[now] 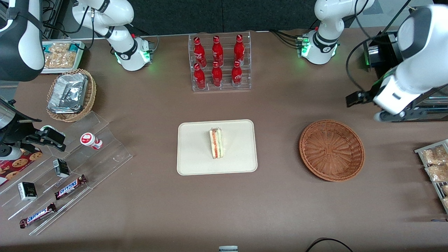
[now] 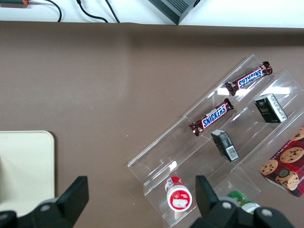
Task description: Place sandwich from basket to tray
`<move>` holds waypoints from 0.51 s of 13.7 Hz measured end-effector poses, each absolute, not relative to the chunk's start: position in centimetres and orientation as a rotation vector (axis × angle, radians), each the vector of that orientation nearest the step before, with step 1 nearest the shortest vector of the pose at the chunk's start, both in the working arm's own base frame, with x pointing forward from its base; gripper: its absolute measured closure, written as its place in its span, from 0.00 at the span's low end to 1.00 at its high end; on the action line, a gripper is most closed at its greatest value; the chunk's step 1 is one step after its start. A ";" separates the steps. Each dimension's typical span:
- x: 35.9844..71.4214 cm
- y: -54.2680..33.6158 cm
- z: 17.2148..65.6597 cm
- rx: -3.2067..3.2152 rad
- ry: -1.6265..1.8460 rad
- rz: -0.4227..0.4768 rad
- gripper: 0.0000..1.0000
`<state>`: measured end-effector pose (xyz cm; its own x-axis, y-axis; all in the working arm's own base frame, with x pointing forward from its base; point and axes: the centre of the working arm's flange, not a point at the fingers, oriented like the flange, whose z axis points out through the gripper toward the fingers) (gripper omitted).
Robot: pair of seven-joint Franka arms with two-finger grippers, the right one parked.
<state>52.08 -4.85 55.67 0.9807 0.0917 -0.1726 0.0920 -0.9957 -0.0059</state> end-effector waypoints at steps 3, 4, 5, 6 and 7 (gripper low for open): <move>51.3 -3.1 62.5 3.122 0.195 -0.204 0.00; 51.1 -2.9 64.2 3.122 0.199 -0.167 0.00; 51.1 -2.9 65.3 3.122 0.197 -0.136 0.00; 51.1 -3.0 66.0 3.121 0.194 -0.116 0.00; 51.1 -3.1 66.2 3.121 0.191 -0.106 0.00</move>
<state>51.10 -3.12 66.24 0.9903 0.1214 -0.0681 0.1223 -0.9925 0.0085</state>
